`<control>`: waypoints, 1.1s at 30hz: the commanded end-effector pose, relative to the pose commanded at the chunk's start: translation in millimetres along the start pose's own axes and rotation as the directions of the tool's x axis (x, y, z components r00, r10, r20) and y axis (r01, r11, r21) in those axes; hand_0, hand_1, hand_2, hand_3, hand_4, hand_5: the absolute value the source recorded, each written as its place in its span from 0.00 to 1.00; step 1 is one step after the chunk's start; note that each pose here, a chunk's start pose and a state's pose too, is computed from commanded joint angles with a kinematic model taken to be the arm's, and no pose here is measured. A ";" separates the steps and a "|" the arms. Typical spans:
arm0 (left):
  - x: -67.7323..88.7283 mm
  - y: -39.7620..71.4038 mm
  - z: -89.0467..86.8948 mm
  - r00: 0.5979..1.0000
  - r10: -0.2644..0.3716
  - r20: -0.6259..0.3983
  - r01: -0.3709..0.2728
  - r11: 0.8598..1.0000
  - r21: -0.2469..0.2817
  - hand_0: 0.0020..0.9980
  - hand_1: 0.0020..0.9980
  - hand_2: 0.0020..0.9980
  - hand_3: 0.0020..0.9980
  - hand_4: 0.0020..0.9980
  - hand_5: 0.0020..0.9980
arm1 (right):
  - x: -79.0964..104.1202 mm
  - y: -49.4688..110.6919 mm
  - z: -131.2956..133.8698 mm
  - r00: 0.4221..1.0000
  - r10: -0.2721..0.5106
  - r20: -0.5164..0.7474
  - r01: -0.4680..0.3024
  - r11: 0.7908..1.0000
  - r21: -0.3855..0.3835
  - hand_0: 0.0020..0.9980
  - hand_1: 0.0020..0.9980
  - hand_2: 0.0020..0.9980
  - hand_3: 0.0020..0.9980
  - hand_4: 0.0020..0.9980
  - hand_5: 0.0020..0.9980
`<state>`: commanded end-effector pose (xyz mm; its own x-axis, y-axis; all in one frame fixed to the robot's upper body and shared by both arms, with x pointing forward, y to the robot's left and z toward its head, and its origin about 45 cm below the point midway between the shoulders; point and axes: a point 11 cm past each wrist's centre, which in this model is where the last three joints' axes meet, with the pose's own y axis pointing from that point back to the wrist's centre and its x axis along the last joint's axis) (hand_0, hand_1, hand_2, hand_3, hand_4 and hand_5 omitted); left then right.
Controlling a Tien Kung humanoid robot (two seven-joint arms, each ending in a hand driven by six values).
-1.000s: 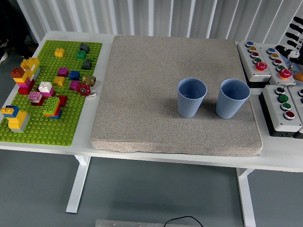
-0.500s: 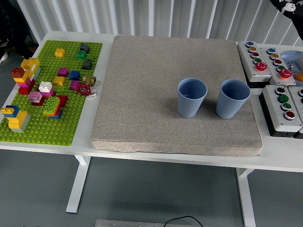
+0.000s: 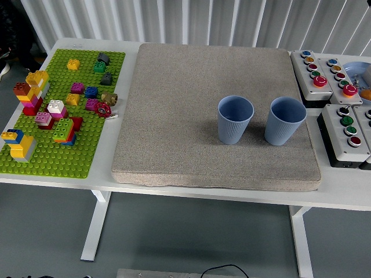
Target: Pick cup pour cup place
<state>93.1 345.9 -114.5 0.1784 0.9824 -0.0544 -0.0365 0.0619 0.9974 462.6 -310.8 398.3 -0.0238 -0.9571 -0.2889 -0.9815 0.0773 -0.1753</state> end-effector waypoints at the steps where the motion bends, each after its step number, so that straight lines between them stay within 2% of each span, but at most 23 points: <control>1: 0.3 0.1 0.3 1.000 0.001 0.002 -0.001 1.000 0.000 0.81 0.84 0.87 0.79 0.52 1.00 | 2.6 0.7 2.1 0.999 0.034 -0.008 -0.034 0.999 -0.008 0.96 0.91 0.98 0.96 0.75 1.00; 4: 0.8 0.3 0.7 1.000 0.002 0.003 -0.002 1.000 0.000 0.81 0.84 0.87 0.79 0.52 1.00 | 14.9 3.9 9.4 0.987 0.153 -0.045 -0.154 0.988 -0.020 0.95 0.91 0.99 0.96 0.74 1.00; 7: 0.6 0.2 0.4 1.000 0.002 0.003 -0.002 1.000 0.000 0.81 0.84 0.87 0.79 0.52 1.00 | 27.5 12.3 25.6 0.951 0.267 -0.158 -0.275 0.961 -0.032 0.95 0.91 0.99 0.96 0.74 1.00; 8: 0.6 0.1 0.3 1.000 0.001 0.003 -0.001 1.000 0.000 0.81 0.84 0.87 0.79 0.52 1.00 | 28.7 14.8 33.7 0.943 0.267 -0.197 -0.280 0.959 -0.044 0.95 0.91 0.99 0.96 0.74 1.00; 10: 0.6 0.1 0.2 1.000 0.001 0.003 -0.001 1.000 0.001 0.81 0.84 0.87 0.79 0.52 1.00 | 29.0 15.7 32.5 0.928 0.269 -0.259 -0.281 0.960 -0.011 0.95 0.90 0.99 0.96 0.70 1.00; 12: -0.5 -0.2 0.2 1.000 0.000 0.004 0.000 1.000 0.000 0.81 0.84 0.87 0.79 0.52 1.00 | 33.7 21.0 48.4 0.913 0.271 -0.305 -0.293 0.956 -0.026 0.95 0.90 0.99 0.96 0.70 1.00; 20: -0.7 -0.4 -0.6 1.000 -0.001 0.005 0.001 1.000 0.002 0.81 0.84 0.87 0.79 0.52 1.00 | 40.7 24.6 52.7 0.908 0.281 -0.312 -0.306 0.951 -0.035 0.95 0.90 0.99 0.96 0.70 1.00; 33: -1.1 -0.6 -1.4 1.000 -0.001 0.002 0.001 1.000 0.002 0.80 0.84 0.87 0.79 0.52 1.00 | 42.0 23.8 50.5 0.910 0.285 -0.301 -0.309 0.950 -0.033 0.95 0.90 0.99 0.96 0.69 1.00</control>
<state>91.6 345.0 -115.1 0.1801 0.9821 -0.0551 -0.0344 0.0623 0.9975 447.9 -335.0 334.5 -0.3591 -0.9329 -0.0292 -0.9318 0.3601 -0.0462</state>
